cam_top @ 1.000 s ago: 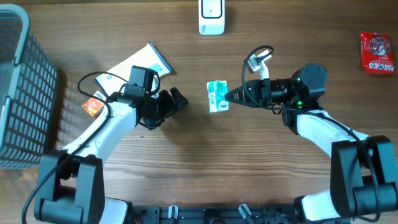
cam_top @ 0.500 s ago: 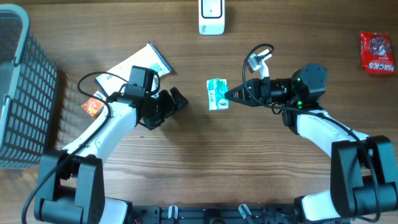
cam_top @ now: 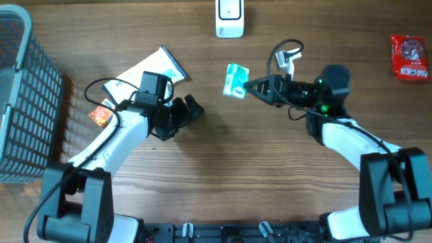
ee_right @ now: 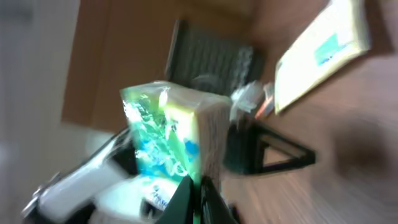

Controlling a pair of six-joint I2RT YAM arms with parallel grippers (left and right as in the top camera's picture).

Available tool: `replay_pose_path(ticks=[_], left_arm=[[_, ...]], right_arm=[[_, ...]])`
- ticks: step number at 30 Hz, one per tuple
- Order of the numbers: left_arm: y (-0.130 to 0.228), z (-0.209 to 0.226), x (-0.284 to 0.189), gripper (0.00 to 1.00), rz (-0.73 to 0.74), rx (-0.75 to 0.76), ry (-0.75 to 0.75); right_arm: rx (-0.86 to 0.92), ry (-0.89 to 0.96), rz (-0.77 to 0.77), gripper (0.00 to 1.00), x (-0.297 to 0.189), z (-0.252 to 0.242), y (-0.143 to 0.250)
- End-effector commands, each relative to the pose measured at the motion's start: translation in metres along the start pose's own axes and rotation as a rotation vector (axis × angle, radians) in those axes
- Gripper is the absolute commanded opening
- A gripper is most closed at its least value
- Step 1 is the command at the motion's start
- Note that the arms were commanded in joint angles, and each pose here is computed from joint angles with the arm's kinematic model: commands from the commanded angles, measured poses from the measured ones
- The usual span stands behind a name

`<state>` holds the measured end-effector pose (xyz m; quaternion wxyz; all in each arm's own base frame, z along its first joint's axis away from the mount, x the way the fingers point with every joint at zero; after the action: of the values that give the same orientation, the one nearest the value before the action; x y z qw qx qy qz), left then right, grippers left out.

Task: Scan the item barcode

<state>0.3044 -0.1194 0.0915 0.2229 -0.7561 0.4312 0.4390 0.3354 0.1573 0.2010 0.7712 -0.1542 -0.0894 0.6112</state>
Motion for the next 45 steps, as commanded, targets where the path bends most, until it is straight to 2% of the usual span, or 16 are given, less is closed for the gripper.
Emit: replay_pose_path(ticks=[1, 3, 6, 9, 15, 18, 20, 22, 24, 26, 28, 29, 31, 37, 43, 45], left_arm=[[-0.001, -0.001, -0.003, 1.00, -0.015, 0.029, 0.003], [-0.001, -0.001, -0.003, 1.00, -0.015, 0.029, 0.003], [-0.001, -0.001, -0.003, 1.00, -0.015, 0.029, 0.003], [-0.001, -0.001, -0.003, 1.00, -0.015, 0.029, 0.003], [-0.001, -0.001, -0.003, 1.00, -0.015, 0.029, 0.003], [-0.001, -0.001, -0.003, 1.00, -0.015, 0.029, 0.003], [-0.001, -0.001, -0.003, 1.00, -0.015, 0.029, 0.003], [-0.001, -0.001, -0.003, 1.00, -0.015, 0.029, 0.003], [-0.001, -0.001, -0.003, 1.00, -0.015, 0.029, 0.003], [-0.001, -0.001, -0.003, 1.00, -0.015, 0.029, 0.003], [-0.001, -0.001, -0.003, 1.00, -0.015, 0.029, 0.003], [-0.001, -0.001, -0.003, 1.00, -0.015, 0.029, 0.003], [-0.001, -0.001, -0.003, 1.00, -0.015, 0.029, 0.003], [-0.001, -0.001, -0.003, 1.00, -0.015, 0.029, 0.003], [-0.001, -0.001, -0.003, 1.00, -0.015, 0.029, 0.003], [-0.001, -0.001, -0.003, 1.00, -0.015, 0.029, 0.003]], right_arm=[[-0.144, 0.355, -0.170, 0.04, -0.005, -0.043, -0.031], [-0.183, 0.652, -0.145, 0.05, -0.017, -0.061, -0.042], [-0.291, 0.897, -0.119, 0.05, -0.028, -0.044, -0.069], [-0.575, 1.188, -0.291, 0.05, -0.039, -0.010, -0.121], [-0.942, 1.288, -0.314, 0.04, 0.001, -0.015, -0.146], [-0.900, 1.423, -0.348, 0.04, -0.002, -0.040, -0.147], [-0.817, 1.482, -0.278, 0.09, -0.009, -0.064, -0.135], [-0.747, 1.477, -0.197, 0.17, -0.014, -0.080, -0.124], [-0.699, 1.402, -0.092, 0.33, -0.017, -0.094, -0.114], [-0.611, 1.297, -0.025, 0.73, -0.030, -0.110, -0.109], [-0.532, 1.129, 0.016, 0.92, -0.037, -0.121, -0.105], [-0.496, 1.011, 0.037, 0.97, -0.038, -0.125, -0.102], [-0.426, 0.860, 0.062, 1.00, -0.042, -0.135, -0.096], [-0.287, 0.754, 0.159, 0.99, -0.039, -0.188, -0.065], [-0.251, 0.765, 0.196, 0.99, -0.036, -0.199, -0.054], [-0.258, 0.806, 0.237, 0.93, -0.042, -0.203, -0.047]])
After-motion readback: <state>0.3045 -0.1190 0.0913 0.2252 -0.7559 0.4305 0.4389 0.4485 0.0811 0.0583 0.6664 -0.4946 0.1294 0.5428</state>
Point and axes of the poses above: each gripper's point midway between its finger pads, its own x axis out along the fingers, its own z axis along the line the jaws close on, y = z × x, the point moved 5 cm from there along -x, back along the fingers, and after that the axes turned 7 degrees about -x, right-handed, at the moved point
